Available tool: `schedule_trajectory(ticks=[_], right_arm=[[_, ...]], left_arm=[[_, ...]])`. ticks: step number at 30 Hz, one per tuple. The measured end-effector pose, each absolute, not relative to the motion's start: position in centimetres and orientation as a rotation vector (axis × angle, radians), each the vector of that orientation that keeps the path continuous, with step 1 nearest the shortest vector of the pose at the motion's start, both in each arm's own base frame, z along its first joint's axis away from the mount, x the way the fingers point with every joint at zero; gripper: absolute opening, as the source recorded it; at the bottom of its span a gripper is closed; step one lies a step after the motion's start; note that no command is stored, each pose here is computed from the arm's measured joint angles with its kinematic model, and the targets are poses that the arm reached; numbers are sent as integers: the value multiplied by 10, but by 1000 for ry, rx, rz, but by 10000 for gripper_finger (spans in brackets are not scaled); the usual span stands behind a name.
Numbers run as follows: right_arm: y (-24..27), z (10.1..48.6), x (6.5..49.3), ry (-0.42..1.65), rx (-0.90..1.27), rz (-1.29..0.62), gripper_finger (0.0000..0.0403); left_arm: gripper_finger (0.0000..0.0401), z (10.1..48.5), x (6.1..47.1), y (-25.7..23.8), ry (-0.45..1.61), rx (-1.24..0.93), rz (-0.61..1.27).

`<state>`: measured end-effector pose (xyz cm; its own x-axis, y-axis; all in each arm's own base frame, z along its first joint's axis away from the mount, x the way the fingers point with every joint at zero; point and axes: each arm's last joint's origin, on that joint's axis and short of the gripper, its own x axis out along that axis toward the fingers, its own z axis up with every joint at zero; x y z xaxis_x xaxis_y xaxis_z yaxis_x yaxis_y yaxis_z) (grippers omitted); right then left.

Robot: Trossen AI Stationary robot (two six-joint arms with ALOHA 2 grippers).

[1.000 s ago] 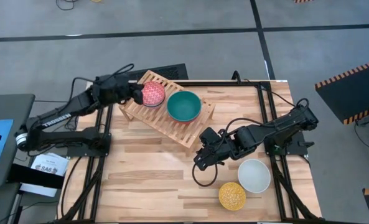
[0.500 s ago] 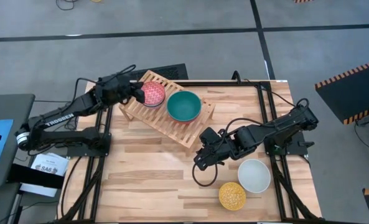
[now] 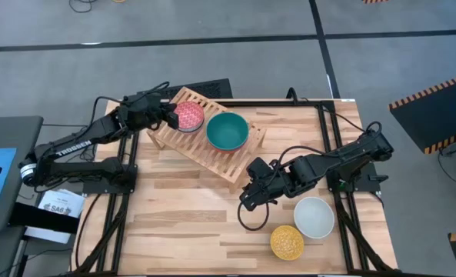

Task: Place and stack bowls onto a shelf
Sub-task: Stack the red bowl on the top of the blue bowl on the shelf, then stack the white bowl on the top of the green bowl on the shelf

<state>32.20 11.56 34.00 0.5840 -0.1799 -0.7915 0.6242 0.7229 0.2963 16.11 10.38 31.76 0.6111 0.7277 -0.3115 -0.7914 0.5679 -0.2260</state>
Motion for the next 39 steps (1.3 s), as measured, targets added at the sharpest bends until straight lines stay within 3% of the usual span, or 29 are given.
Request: schedule_trajectory(ticks=[4, 10, 15, 22, 26, 35, 39], right_arm=[[113, 341, 315, 868, 528, -497, 224], [120, 344, 271, 1077, 417, -527, 223], [133, 312, 224, 1207, 494, -563, 212], [125, 256, 167, 1231, 839, -743, 196], [111, 248, 151, 1257, 790, -802, 194], [105, 235, 151, 1516, 456, -390, 194], [104, 218, 147, 1549, 390, -335, 194]], left_arm=[[0, 347, 154, 100, 55, -340, 873], [0, 392, 135, 78, -82, -287, 746], [0, 393, 132, 60, -112, -325, 667], [0, 385, 154, 43, -75, -362, 601], [0, 381, 171, 37, -56, -360, 575], [0, 378, 196, 27, -74, -394, 475], [0, 378, 199, 21, -82, -398, 446]])
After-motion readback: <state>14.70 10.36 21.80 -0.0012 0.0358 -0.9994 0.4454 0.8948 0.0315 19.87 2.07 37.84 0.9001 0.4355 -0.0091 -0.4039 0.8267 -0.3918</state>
